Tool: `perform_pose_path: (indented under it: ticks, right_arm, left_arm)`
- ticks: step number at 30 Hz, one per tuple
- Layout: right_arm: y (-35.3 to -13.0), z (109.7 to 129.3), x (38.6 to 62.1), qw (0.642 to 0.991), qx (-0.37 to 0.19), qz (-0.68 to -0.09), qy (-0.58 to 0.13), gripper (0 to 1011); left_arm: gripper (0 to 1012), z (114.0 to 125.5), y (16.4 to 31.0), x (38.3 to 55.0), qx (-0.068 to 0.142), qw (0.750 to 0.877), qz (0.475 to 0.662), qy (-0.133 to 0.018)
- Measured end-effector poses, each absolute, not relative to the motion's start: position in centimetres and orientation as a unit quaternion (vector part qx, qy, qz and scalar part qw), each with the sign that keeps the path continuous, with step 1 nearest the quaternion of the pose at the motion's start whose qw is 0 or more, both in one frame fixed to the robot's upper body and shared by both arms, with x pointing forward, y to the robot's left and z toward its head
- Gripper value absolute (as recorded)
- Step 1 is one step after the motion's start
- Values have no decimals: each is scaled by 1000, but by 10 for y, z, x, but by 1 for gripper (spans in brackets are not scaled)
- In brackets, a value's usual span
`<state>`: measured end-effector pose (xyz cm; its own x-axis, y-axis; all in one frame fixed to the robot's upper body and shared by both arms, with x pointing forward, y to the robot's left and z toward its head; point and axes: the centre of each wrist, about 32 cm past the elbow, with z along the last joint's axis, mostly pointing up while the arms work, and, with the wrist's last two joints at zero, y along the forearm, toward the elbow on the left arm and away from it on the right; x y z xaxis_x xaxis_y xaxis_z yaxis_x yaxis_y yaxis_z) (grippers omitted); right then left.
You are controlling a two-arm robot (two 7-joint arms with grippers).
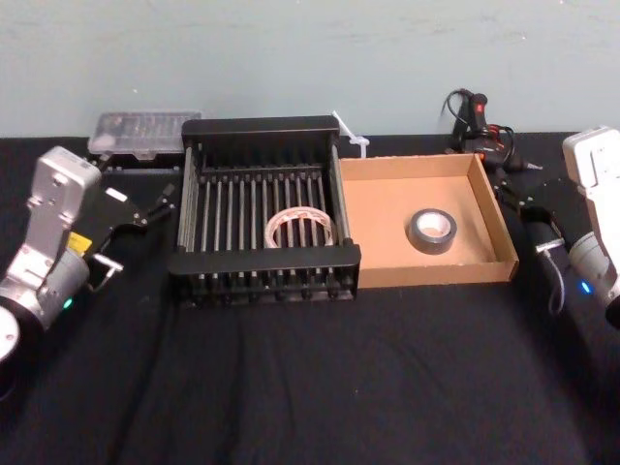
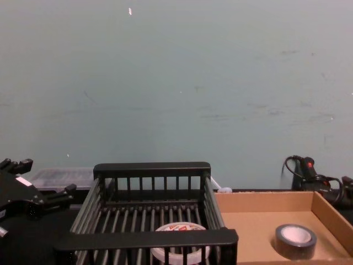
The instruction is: Pick up the white tape and place it into the black box , Pick up the silver tape and place it into the brown box.
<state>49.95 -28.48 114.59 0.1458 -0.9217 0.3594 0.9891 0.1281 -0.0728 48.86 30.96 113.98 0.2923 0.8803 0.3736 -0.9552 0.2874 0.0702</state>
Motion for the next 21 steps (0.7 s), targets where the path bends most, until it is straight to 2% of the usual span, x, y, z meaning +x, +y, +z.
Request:
perform_pose_path:
  ticks: [21]
  right_arm:
    - [-285, 1146, 499, 742, -148, -644, -114, 1003]
  left_arm:
    - [1002, 1140, 310, 489, 141, 791, 580, -132]
